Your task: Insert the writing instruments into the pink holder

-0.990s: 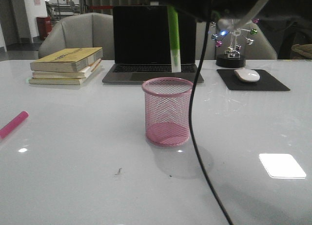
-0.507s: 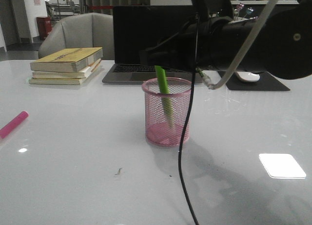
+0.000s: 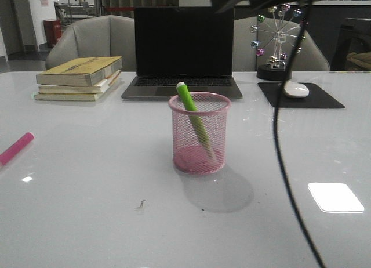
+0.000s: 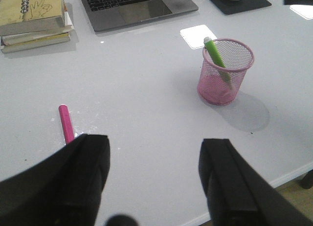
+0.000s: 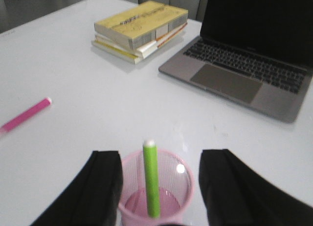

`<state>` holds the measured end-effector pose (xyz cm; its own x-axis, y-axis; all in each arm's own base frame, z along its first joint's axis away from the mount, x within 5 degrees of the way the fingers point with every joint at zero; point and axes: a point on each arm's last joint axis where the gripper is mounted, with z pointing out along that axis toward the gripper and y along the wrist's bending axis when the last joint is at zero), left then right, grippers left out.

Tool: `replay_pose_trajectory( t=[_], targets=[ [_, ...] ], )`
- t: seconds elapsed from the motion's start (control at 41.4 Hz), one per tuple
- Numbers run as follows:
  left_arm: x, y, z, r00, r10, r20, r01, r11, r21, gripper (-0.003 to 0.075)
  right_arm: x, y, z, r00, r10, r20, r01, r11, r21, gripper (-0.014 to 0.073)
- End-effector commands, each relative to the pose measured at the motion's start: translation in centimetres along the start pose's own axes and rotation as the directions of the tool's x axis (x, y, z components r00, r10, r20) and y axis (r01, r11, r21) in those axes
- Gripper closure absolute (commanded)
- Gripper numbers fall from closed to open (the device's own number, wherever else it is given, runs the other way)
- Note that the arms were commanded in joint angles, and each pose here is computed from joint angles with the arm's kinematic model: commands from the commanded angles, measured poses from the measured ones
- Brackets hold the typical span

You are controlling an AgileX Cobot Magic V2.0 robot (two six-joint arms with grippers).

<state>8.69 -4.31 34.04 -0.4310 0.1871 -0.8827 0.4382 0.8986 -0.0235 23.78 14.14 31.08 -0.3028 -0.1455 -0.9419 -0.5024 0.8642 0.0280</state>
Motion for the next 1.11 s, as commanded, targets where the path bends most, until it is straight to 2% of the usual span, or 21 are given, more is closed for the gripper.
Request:
replay_pose_trajectory(
  t=[0.0, 0.193, 0.41, 0.579, 0.773, 0.942, 1.086],
  targets=[
    [-1.5, -0.1, -0.3, 0.995, -0.002, 0.095, 0.001, 1.0, 0.011, 0.0267, -1.9, -0.2, -4.2, 1.0, -0.026, -0.005, 0.026, 1.0, 0.015, 0.0126],
    [-1.5, -0.1, -0.3, 0.995, -0.002, 0.095, 0.001, 1.0, 0.011, 0.0267, -1.4, -0.3, -10.1, 0.995, -0.021, -0.102, 0.024, 0.999, 0.026, 0.0126],
    [-1.5, -0.1, -0.3, 0.995, -0.002, 0.095, 0.001, 1.0, 0.011, 0.0267, 1.4, -0.4, -15.1, 0.998, -0.022, -0.061, 0.024, 0.999, 0.029, 0.0126],
    [-1.5, -0.1, -0.3, 0.995, -0.002, 0.095, 0.001, 1.0, 0.011, 0.0267, 3.9, -0.4, -17.4, 1.0, -0.023, -0.008, 0.023, 0.999, 0.029, 0.0126],
    [-1.4, -0.1, -0.3, 0.996, -0.002, 0.086, 0.001, 1.0, 0.011, 0.0267, 4.8, -0.4, -18.3, 1.0, -0.023, 0.014, 0.022, 0.999, 0.029, 0.0126],
    [-0.8, 0.2, 1.4, 0.997, -0.003, -0.074, 0.002, 1.0, -0.017, 0.0267, 4.8, -0.4, -18.3, 1.0, -0.023, 0.014, 0.022, 0.999, 0.029, 0.0126],
    [-0.2, 1.3, 5.0, 0.967, -0.025, -0.255, 0.005, 0.997, -0.08, 0.0264, 4.8, -0.4, -18.3, 1.0, -0.023, 0.014, 0.022, 0.999, 0.029, 0.0126]
  ],
)
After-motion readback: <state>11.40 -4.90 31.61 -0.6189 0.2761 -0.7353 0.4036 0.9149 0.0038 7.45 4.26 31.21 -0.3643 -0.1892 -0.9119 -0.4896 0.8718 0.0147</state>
